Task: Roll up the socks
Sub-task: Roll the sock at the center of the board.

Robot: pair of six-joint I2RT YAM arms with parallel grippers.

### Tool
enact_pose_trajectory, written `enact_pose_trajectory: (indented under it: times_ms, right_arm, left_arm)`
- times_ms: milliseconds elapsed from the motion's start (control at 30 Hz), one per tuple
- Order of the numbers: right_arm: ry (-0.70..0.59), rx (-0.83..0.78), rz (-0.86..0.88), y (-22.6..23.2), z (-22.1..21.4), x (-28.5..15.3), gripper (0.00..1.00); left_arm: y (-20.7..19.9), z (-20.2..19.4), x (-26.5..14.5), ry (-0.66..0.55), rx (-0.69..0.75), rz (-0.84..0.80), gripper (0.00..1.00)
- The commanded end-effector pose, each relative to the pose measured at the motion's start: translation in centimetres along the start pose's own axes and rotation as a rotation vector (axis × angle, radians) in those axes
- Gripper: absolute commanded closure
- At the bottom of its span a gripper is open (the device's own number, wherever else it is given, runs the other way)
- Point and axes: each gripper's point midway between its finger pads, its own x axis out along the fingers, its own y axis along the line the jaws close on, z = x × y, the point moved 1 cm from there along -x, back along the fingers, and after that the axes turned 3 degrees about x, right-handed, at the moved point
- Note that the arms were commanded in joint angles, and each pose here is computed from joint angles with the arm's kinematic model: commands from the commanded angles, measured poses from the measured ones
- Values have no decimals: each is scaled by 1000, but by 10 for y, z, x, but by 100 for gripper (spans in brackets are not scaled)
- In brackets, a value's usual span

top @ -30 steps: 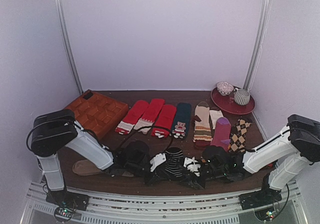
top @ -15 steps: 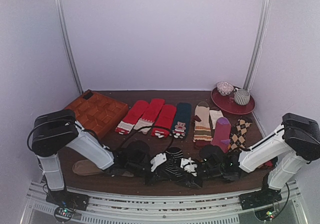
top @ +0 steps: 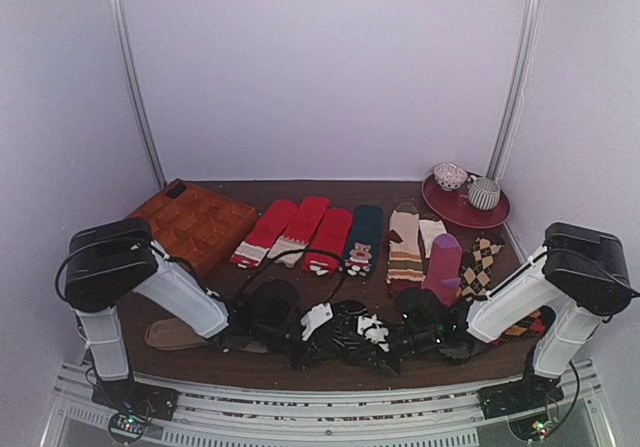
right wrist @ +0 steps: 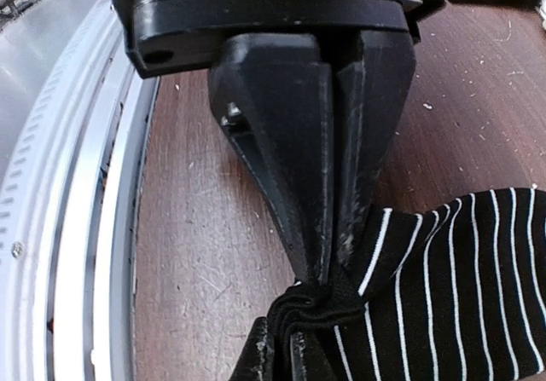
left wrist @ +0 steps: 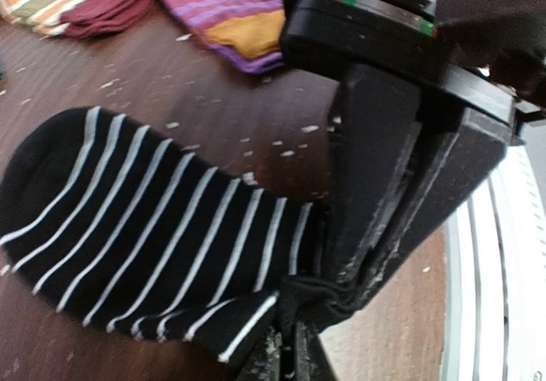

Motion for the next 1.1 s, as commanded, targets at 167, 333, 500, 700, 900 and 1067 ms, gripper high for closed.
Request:
enact_pose_trajectory:
  times_ms: [167,333,500,700,900,1067]
  right_arm:
    - [147,471,89,-14,-46,6,98]
    - [193,668,130,-21,-63,9,97]
    - [245,856,171,-19,-69,6,97]
    - [322,1024,187,-17,-81,3,96]
    - [372,1065,162,-19,-85,0,95]
    - [398,1089,171,-17,-88,-2,95]
  left_arm:
    - [14,-19,-49,88,130,238,75]
    - [2,26,-78,-55,268,265,63]
    - [6,31,-76,-62,336,291,58]
    - [0,39,-53,-86,376,218,57]
    - [-6,45,-40,-88,432,194,56]
    - [-8,45,-30,-73,464,165,56]
